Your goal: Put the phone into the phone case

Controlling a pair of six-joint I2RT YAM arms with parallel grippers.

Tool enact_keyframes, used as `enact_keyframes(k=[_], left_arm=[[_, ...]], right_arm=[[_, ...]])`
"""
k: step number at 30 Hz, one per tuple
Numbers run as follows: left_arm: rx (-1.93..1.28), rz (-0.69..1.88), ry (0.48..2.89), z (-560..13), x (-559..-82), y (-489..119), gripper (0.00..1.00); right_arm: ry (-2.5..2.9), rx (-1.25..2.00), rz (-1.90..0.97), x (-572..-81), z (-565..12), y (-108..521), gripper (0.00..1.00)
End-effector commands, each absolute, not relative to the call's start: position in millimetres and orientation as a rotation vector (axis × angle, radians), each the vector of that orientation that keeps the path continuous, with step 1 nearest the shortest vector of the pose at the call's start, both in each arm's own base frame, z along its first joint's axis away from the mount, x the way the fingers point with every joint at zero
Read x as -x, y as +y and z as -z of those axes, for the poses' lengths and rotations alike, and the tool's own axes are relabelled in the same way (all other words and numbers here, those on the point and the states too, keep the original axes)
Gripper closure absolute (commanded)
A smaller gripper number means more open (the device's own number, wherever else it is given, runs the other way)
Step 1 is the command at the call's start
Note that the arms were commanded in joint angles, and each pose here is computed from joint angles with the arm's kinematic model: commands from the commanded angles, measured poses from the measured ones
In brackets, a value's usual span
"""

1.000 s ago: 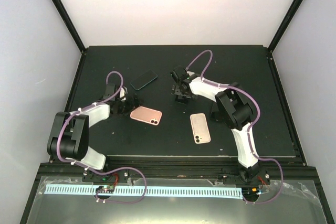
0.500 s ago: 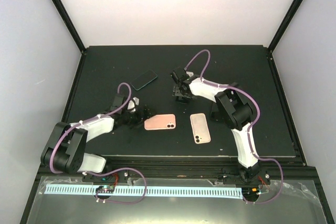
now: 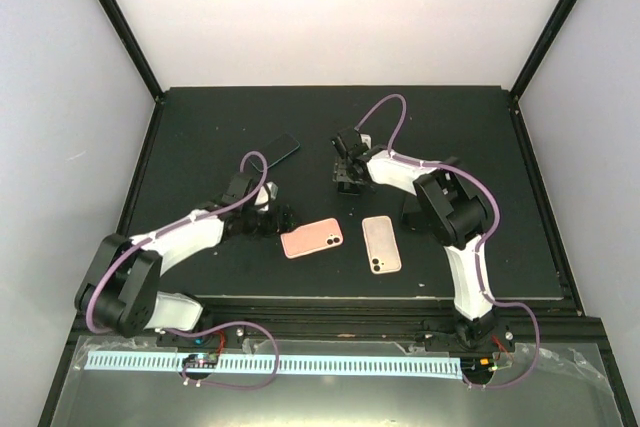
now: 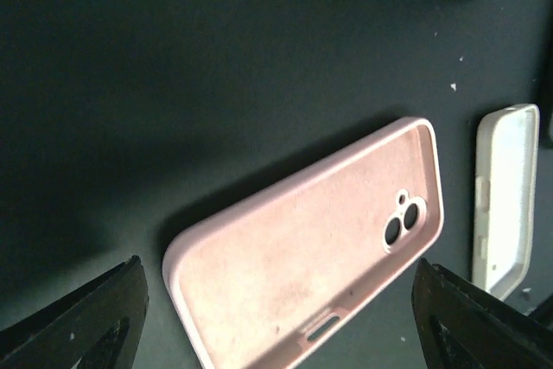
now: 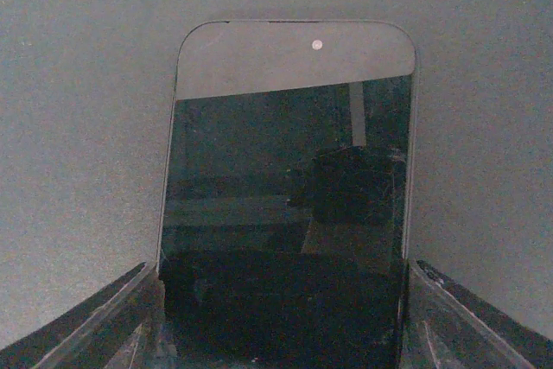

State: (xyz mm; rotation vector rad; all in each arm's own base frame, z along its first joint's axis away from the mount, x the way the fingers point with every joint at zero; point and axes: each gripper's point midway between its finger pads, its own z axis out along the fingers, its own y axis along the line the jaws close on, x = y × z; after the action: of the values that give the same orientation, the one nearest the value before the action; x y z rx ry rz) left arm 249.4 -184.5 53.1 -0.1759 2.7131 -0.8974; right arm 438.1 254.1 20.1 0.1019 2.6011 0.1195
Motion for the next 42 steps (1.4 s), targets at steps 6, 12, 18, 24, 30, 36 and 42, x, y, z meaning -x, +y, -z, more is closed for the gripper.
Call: enact_keyframes(k=[6, 12, 18, 24, 30, 36, 42], left_arm=[[-0.222, 0.734, 2.744, -41.8, -265.8, -201.0, 0.17], [-0.278, 0.764, 2.812, -25.0, -257.8, -213.5, 0.19], [-0.272, 0.762, 2.882, -12.1, -238.7, -209.2, 0.24], [-0.290, 0.791, 2.912, -14.8, -215.7, -211.7, 0.29], [-0.268, 0.847, 2.904, -23.3, -196.3, -216.8, 0.32], [-0.252, 0.936, 2.881, -30.4, -183.8, -226.9, 0.37], [-0.235, 1.004, 2.878, -28.4, -177.0, -235.6, 0.41]], right_arm=[[2.707, 0.022, 0.006, -412.5, 4.5, 225.1, 0.27], [2.708, -0.006, -0.039, -413.6, 3.3, 229.7, 0.26], [2.683, -0.051, -0.099, -422.6, -4.2, 239.4, 0.13], [2.710, -0.043, -0.044, -427.3, 2.4, 240.2, 0.11], [2.722, -0.032, -0.022, -427.4, 7.9, 244.8, 0.14], [2.730, -0.039, -0.004, -427.9, 9.7, 247.2, 0.10], [2.766, -0.025, 0.014, -421.5, 12.2, 247.3, 0.15]])
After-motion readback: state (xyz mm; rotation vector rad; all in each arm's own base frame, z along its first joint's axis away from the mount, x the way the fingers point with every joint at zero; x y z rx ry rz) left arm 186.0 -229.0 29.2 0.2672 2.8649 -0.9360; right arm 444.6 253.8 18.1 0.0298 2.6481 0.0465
